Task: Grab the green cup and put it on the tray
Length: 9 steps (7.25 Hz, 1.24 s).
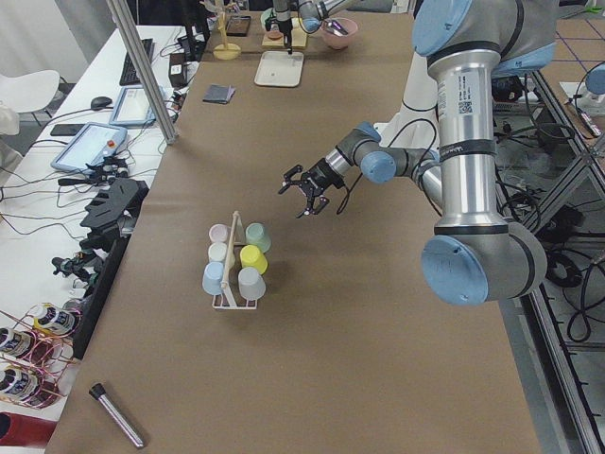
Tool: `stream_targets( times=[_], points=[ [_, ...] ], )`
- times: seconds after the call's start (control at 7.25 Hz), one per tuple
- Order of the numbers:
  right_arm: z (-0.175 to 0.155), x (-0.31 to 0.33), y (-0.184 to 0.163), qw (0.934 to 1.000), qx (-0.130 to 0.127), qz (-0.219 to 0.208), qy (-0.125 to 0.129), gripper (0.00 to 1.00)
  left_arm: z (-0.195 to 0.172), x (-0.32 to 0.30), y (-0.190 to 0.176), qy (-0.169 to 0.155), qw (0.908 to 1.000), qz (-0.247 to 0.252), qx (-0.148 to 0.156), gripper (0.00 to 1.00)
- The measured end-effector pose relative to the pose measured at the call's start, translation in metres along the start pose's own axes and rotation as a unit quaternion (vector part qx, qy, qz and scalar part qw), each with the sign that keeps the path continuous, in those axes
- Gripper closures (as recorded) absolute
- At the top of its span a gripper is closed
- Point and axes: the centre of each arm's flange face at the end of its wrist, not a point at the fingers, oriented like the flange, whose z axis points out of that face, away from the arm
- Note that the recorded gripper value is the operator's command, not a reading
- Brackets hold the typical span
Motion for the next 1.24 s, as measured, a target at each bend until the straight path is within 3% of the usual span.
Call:
stream_targets(
  times=[0.41, 0.69, 0.83, 1.24],
  points=[
    [-0.029, -0.018, -0.004, 0.9993, 0.024, -0.021, -0.018, 1.00, 0.012, 0.038, -0.033, -0.060, 0.9923, 0.080, -0.073, 0.02],
    [-0.054, -0.042, -0.004, 0.9977, 0.032, -0.026, -0.054, 1.00, 0.028, 0.053, -0.043, -0.086, 0.9815, 0.109, -0.132, 0.02],
    [-0.069, -0.059, -0.004, 0.9966, 0.036, -0.011, -0.073, 1.00, 0.035, 0.060, -0.048, -0.092, 0.9771, 0.119, -0.150, 0.02],
    [-0.106, -0.123, -0.012, 0.9910, 0.030, 0.018, -0.129, 1.00, 0.060, 0.067, -0.080, -0.091, 0.9730, 0.135, -0.163, 0.02]
  ],
)
